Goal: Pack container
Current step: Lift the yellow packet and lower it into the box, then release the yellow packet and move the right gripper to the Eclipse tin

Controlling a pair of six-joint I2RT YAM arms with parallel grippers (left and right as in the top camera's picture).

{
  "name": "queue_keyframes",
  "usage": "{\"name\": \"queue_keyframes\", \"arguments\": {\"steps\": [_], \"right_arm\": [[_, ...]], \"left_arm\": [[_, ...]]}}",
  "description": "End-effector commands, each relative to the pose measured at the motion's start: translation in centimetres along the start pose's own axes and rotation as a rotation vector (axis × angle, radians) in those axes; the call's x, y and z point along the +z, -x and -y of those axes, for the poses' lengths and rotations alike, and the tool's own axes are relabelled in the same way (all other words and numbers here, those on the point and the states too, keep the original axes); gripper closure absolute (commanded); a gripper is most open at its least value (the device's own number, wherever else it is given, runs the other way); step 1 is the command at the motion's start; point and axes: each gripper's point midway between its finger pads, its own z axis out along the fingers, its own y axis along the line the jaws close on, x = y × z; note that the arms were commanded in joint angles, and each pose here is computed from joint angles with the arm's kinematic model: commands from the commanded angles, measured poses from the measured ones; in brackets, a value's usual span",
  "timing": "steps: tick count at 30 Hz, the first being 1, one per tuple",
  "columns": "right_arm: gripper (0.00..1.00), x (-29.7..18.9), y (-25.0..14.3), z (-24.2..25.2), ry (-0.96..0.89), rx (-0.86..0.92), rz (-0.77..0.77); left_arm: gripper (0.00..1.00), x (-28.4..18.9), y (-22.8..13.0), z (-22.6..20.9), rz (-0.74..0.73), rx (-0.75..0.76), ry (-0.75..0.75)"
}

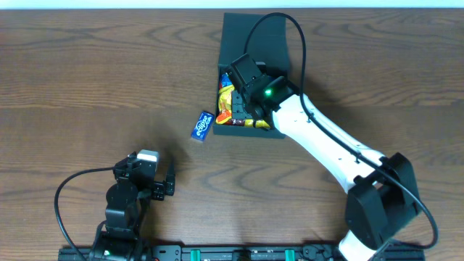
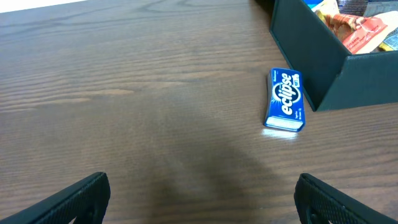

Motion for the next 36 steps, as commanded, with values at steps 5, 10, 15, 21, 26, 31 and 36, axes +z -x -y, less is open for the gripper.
{"name": "queue_keyframes", "arguments": {"steps": [5, 10, 15, 21, 26, 31, 36], "right_arm": [[0.69, 1.4, 0.2, 0.2, -0.033, 0.066, -0.011], [0.68, 3.0, -0.7, 0.5, -0.061, 0.058, -0.047], [0.67, 4.5, -1.5, 0.8, -0.084, 0.052, -0.079], [0.55, 5.8, -1.6, 1.6, -0.116, 0.047, -0.091], [0.43, 5.8, -1.5, 1.6, -0.115, 0.046, -0.088], [0.4, 4.0, -0.2, 1.2, -0.09, 0.046, -0.037], [0.39, 0.4, 1.2, 1.1, -0.078, 0.044, 0.038]], "left_arm": [[0.05, 0.3, -1.4, -0.2, -0.03, 0.009, 0.012], [0.05, 0.3, -1.4, -0.2, -0.03, 0.009, 0.012], [0.05, 0.3, -1.4, -0.2, -0.03, 0.009, 0.012], [0.05, 0.3, -1.4, -0.2, -0.03, 0.009, 0.012], [0.05, 0.3, -1.4, -0.2, -0.03, 0.009, 0.012], [0.04, 0.3, -1.4, -0.2, -0.03, 0.009, 0.012], [0.05, 0.3, -1.4, -0.2, -0.03, 0.009, 0.012]]}}
